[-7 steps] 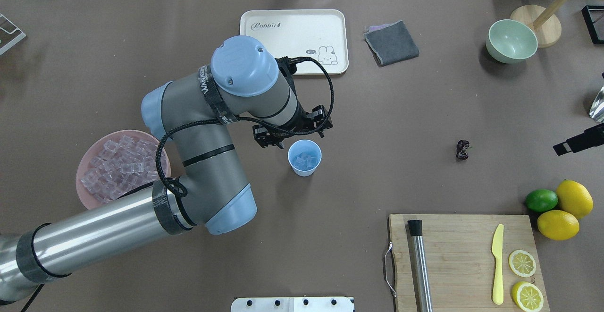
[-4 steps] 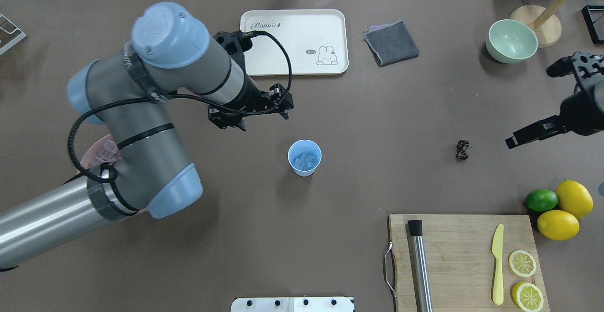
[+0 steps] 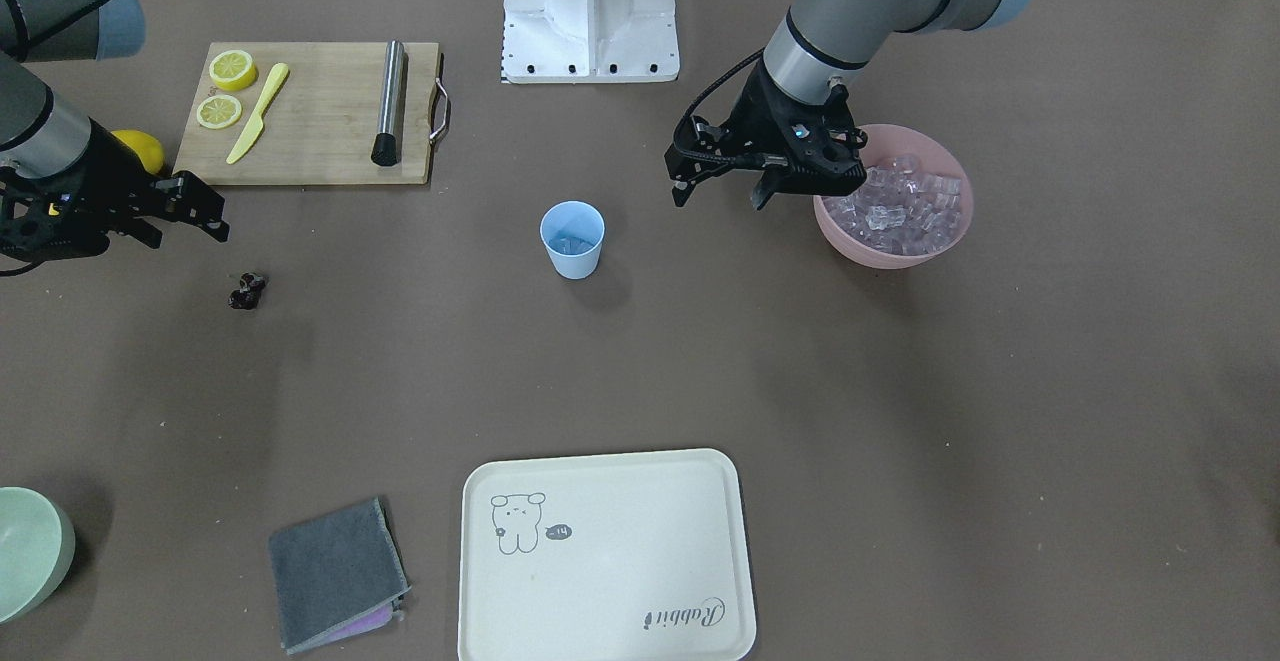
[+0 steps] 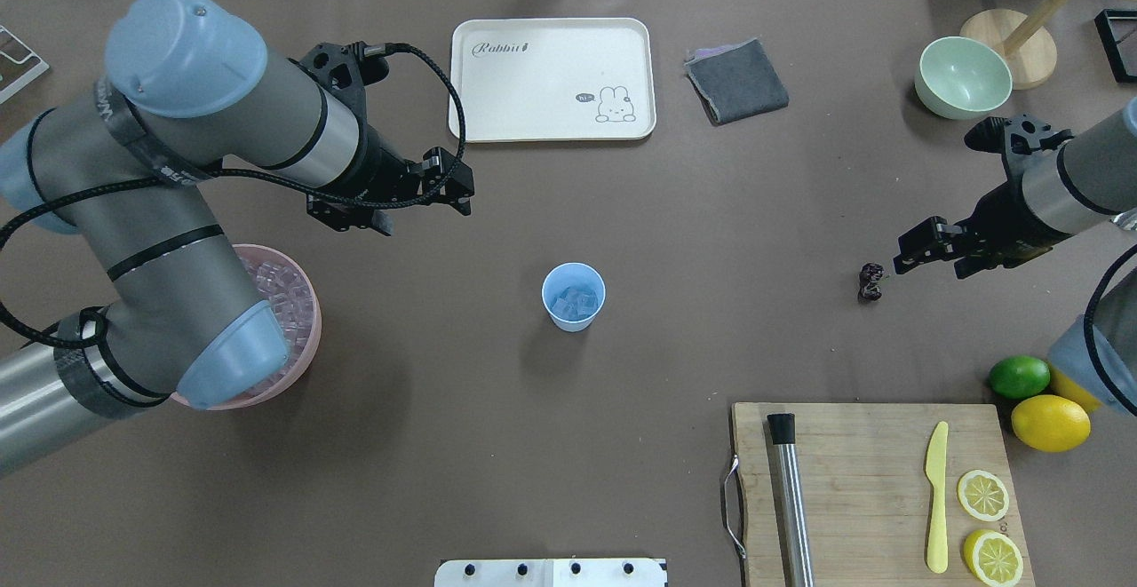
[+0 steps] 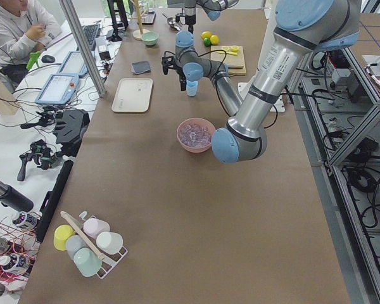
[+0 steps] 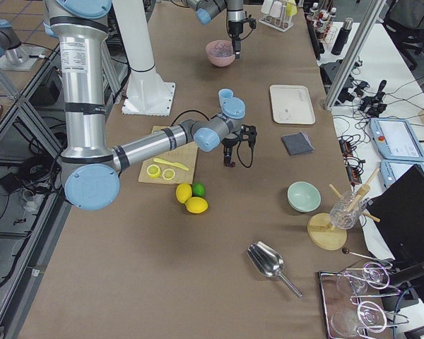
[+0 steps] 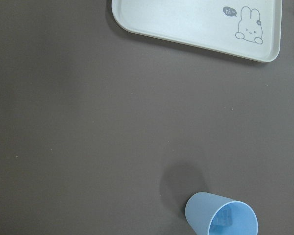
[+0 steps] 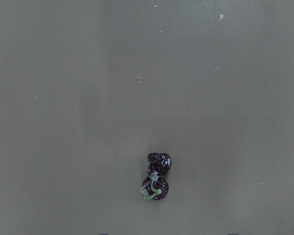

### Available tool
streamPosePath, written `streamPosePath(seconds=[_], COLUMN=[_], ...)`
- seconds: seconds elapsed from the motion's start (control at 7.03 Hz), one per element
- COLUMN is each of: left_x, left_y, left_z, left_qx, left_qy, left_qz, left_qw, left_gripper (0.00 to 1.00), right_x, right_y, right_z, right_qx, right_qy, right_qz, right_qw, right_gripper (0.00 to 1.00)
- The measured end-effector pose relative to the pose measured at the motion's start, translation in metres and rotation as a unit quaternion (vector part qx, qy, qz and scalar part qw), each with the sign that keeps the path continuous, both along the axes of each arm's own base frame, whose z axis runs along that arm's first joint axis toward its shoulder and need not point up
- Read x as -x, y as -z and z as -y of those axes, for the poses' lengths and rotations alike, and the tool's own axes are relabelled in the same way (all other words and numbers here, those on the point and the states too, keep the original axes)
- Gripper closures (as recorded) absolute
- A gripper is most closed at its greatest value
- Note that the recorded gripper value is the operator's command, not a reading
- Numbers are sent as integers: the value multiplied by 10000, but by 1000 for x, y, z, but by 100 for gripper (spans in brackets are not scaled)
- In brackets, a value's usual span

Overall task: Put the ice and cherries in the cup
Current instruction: 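Lift the left gripper away from the cup while the right gripper grasps the cherries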

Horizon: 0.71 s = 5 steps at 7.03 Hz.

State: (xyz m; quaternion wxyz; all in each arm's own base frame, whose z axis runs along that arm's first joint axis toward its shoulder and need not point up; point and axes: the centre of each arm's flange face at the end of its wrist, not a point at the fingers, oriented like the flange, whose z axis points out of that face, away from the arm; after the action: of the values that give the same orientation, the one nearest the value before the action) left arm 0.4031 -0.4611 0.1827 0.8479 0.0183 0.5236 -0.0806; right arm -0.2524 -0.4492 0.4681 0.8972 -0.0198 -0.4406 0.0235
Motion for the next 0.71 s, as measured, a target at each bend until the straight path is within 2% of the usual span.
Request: streamPosePath(seconds=[0.14,0.43,0.57,0.71], left_x=[3,4,3,3], left_y=[1,1,1,0], left_z=[1,1,1,0], left_qx=[3,15,18,19], left_qy=[28,49,49,49], left_qz=[-9,-10,-8,-6], left_qw=[10000,10000,10000,10000], left_gripper=[3,3,3,3], right_x=[12,42,53,60], right_y=[-2,-5,-12,-17], right_z=[4,12,14,12], right_qx=[171,310,347,355], right_qy=[-163,-244,-204,-157], right_qz=[-85,-219,-275,-309], right_qw=[9997,9990,9988,9988], right_gripper=[19,24,32,46])
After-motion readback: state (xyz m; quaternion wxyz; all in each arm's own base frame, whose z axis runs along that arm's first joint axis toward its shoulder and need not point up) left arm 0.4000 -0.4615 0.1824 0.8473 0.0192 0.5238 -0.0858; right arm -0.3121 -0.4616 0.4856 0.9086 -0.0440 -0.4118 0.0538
